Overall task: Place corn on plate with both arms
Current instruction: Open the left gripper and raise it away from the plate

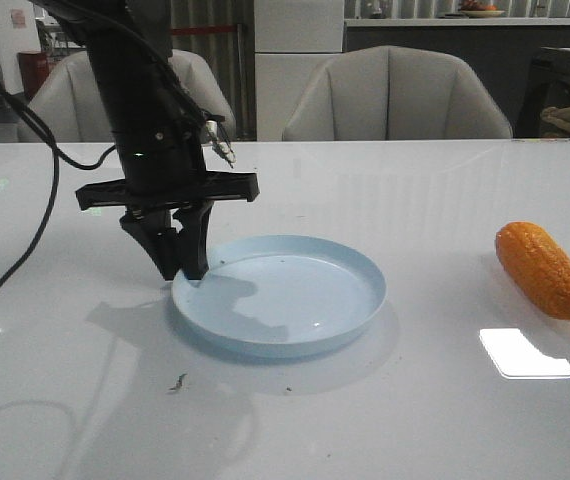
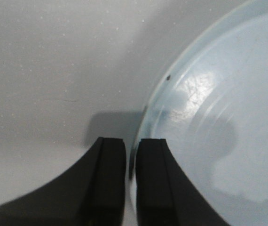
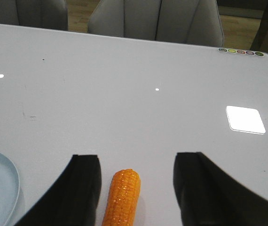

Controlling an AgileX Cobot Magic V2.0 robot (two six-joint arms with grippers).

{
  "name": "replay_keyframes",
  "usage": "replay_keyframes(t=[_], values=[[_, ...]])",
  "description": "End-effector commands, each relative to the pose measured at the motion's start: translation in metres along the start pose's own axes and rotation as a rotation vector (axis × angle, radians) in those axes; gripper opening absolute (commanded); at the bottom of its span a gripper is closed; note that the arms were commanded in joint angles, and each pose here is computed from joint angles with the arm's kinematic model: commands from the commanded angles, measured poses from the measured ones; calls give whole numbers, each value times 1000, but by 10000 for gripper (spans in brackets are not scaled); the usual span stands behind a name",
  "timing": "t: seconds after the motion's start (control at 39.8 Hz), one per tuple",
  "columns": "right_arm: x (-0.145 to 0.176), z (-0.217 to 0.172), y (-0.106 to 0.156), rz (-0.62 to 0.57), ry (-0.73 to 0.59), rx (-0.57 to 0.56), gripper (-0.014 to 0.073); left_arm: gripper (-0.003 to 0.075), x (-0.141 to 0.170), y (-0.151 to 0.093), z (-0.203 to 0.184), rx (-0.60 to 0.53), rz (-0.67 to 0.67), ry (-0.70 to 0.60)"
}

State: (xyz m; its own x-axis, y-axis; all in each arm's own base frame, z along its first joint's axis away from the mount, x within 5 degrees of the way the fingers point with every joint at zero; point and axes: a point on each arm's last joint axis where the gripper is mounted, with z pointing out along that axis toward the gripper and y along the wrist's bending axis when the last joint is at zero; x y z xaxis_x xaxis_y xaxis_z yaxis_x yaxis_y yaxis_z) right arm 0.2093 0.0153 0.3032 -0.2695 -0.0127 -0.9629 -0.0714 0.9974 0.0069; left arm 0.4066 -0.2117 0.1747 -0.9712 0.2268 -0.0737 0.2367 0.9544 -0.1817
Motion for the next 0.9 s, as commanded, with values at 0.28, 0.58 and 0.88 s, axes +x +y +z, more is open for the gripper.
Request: replay_keyframes(t=[0.28,0.58,0.88], values=[[-20,-4,0,3,-122,-1,459,279,-13,-15,-73,37,40,-218],[-20,-4,0,3,-122,-1,459,279,-16,-17,-201,-68,114,-596],[-19,-4,0,3,-111,0,459,279,28,-5,-308,-247,116,-945]])
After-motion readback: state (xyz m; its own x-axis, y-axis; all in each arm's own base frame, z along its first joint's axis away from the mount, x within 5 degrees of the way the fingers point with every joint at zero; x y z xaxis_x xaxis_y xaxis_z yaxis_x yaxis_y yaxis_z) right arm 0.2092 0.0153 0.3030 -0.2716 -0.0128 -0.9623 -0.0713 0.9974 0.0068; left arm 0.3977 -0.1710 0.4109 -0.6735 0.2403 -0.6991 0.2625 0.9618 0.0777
